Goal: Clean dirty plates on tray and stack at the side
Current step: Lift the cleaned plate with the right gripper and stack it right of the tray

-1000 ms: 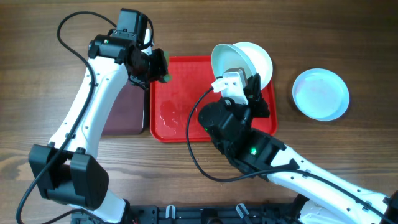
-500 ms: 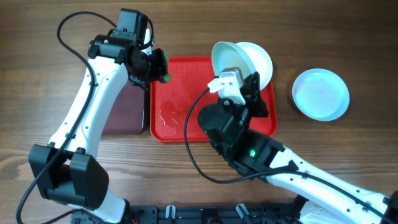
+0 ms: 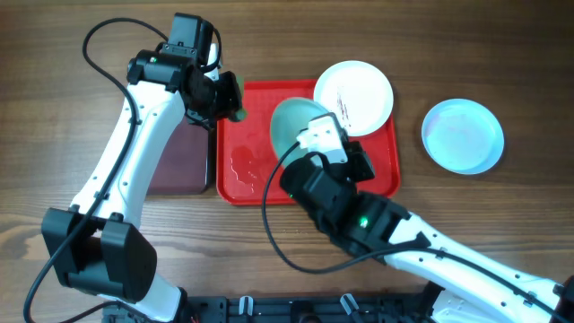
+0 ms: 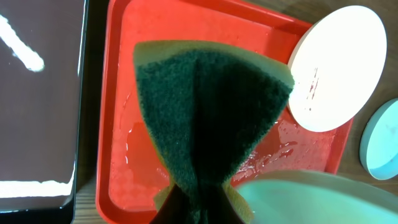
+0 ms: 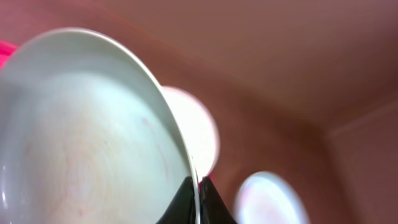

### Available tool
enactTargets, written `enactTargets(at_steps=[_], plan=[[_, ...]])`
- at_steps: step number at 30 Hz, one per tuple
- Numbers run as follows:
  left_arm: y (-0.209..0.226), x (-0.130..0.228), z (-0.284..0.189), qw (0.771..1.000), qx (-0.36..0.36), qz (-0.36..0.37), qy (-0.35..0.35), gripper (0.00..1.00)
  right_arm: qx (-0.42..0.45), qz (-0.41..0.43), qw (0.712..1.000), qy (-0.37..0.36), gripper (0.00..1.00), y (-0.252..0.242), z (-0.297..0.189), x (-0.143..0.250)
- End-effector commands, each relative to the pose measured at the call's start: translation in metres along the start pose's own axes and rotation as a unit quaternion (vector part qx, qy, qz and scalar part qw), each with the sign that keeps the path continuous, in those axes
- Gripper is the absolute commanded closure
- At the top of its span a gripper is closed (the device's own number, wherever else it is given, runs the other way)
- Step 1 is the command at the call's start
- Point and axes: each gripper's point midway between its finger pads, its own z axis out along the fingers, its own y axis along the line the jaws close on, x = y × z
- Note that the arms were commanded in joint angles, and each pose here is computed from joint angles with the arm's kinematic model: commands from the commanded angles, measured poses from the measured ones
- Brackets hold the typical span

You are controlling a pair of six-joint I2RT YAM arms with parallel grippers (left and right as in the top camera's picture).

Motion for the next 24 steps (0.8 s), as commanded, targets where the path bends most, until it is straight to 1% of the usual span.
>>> enactTargets(at_steps=[1,5,8,12,14,16,17,19,22,24], plan=[[0.001,0.003,0.004,1.000,0.003,-0.001,0.011,0.96,-0.111,0.199,0.968,0.099,0.96,0.022,0.009,0.025],[0.001,0.003,0.004,1.000,0.003,-0.001,0.011,0.96,-0.132,0.271,0.933,0.195,0.96,-0.003,0.036,0.056],[0.001,0.003,0.004,1.000,0.003,-0.001,0.011,0.96,-0.107,0.348,0.900,0.240,0.96,-0.050,0.063,0.078],[0.001,0.003,0.004,1.000,0.003,-0.001,0.011,0.96,-0.048,0.459,0.846,0.267,0.96,-0.129,0.087,0.116],[0.001,0.003,0.004,1.000,0.003,-0.001,0.011,0.96,-0.020,0.498,0.824,0.269,0.96,-0.164,0.090,0.136],[0.001,0.003,0.004,1.000,0.003,-0.001,0.010,0.96,0.026,0.534,0.800,0.274,0.96,-0.199,0.088,0.163],[0.001,0.003,0.004,1.000,0.003,-0.001,0.010,0.96,0.043,0.542,0.792,0.278,0.96,-0.211,0.087,0.175],[0.001,0.003,0.004,1.000,0.003,-0.001,0.010,0.96,0.079,0.567,0.767,0.289,0.96,-0.231,0.082,0.203],[0.001,0.003,0.004,1.000,0.003,-0.001,0.010,0.96,0.115,0.595,0.736,0.302,0.96,-0.248,0.078,0.237],[0.001,0.003,0.004,1.000,0.003,-0.001,0.010,0.96,0.124,0.612,0.719,0.306,0.96,-0.253,0.080,0.254]])
